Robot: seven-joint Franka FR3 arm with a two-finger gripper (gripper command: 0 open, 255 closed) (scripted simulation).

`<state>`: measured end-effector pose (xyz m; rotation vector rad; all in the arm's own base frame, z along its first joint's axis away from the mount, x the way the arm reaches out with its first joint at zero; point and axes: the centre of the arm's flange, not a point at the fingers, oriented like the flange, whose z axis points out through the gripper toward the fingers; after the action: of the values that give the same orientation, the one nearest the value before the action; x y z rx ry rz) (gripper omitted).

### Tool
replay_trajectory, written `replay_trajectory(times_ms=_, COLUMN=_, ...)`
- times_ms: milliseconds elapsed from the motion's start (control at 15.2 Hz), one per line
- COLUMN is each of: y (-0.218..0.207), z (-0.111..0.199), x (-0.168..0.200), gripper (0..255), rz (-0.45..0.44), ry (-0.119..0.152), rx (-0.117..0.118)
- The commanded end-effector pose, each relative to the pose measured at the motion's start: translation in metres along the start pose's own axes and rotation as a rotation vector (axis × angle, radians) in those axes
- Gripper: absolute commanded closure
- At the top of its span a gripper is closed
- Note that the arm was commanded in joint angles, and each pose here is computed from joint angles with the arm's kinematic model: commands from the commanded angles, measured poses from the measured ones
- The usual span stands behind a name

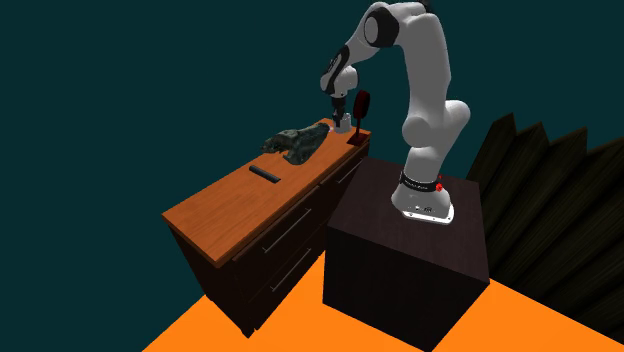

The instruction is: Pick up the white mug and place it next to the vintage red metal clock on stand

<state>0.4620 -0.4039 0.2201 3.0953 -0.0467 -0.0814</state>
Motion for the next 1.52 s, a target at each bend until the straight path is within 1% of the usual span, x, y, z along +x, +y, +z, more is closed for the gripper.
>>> replay_trajectory(times_ms=0, y=0.000, z=0.011, x=0.001, gripper=255, rz=0.000, ry=0.001, rx=0.000)
replay_trajectory(times_ms=660, y=-0.003, z=0.064, x=0.003, gripper=255, rz=0.000, ry=0.001, rx=0.000)
replay_trajectory(times_ms=1188, y=-0.003, z=0.064, x=0.003, gripper=255, rz=0.000, ry=0.001, rx=0.000)
replay_trajectory(times_ms=1254, y=-0.003, z=0.064, x=0.003, gripper=0, rz=0.000, ry=0.001, rx=0.000)
replay_trajectory(times_ms=1452, y=-0.003, z=0.064, x=0.003, gripper=0, rz=0.000, ry=0.001, rx=0.000)
